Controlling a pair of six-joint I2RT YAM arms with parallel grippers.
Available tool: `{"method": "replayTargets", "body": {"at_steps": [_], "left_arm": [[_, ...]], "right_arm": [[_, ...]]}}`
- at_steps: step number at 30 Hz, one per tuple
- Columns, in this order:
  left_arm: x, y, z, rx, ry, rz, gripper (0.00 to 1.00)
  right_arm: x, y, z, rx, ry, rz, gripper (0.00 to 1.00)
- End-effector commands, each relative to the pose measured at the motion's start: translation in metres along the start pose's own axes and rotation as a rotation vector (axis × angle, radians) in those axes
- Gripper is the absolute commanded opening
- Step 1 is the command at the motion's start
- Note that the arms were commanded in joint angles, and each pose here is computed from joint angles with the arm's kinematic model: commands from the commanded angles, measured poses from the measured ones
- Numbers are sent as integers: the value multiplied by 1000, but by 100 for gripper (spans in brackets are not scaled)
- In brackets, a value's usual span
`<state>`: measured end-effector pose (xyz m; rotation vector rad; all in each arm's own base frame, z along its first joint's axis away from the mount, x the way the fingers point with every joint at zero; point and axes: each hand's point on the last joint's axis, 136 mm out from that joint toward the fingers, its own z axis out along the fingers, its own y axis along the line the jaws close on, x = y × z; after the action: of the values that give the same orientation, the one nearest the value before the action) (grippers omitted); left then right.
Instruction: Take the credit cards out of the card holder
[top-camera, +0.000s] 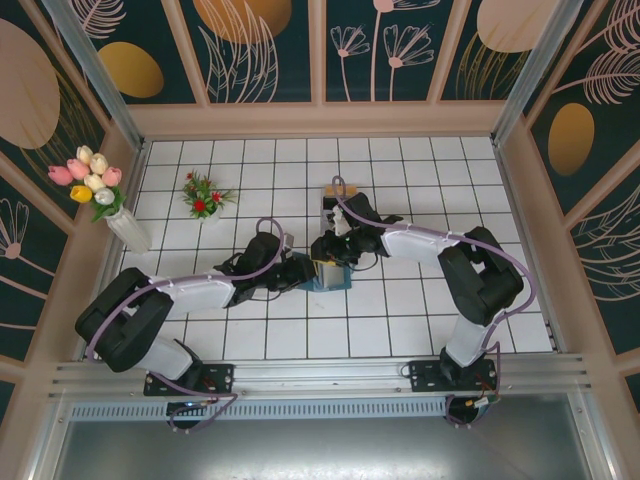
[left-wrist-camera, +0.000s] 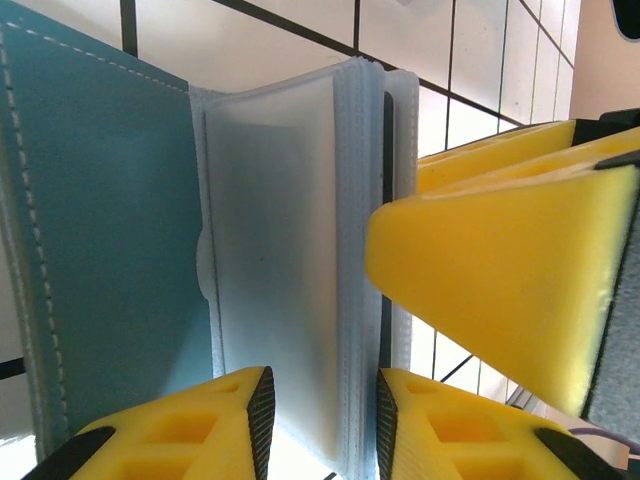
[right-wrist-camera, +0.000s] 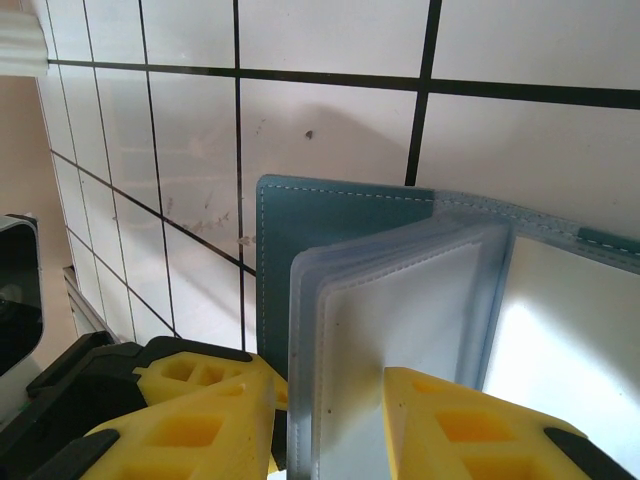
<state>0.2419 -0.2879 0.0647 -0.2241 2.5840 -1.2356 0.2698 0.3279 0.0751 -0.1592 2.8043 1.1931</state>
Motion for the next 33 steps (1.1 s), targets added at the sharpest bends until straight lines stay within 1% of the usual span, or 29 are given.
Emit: {"method": "replayTargets", "body": {"at_steps": [1, 7, 12, 15, 18, 21, 26, 30, 33], "left_arm": [[-3, -15, 3, 41, 0, 15, 34], [-3, -4, 4, -11, -4, 12, 32], [-3, 2, 6, -47, 1, 15, 32], [-5, 2, 8, -50, -1, 21, 32], [-6, 2, 9, -54, -1, 24, 32], [-6, 4, 12, -64, 2, 26, 31], [-11, 16, 10, -143, -19, 30, 28], [-14, 19, 5, -167, -41, 27, 27], [-15, 21, 2, -183, -54, 25, 27]], "right_arm": [[-7, 9, -3, -32, -16, -8, 36], [-9, 7, -7, -10, -28, -10, 36], [-11, 3, -18, 5, -59, -8, 37], [-11, -1, -25, 10, -74, -5, 40], [-10, -8, -32, 23, -91, 7, 47], [-8, -16, -35, 30, -101, 29, 48], [-2, -30, -35, 52, -94, 60, 45], [1, -40, -33, 75, -90, 75, 41], [1, -46, -32, 95, -89, 76, 40]]}}
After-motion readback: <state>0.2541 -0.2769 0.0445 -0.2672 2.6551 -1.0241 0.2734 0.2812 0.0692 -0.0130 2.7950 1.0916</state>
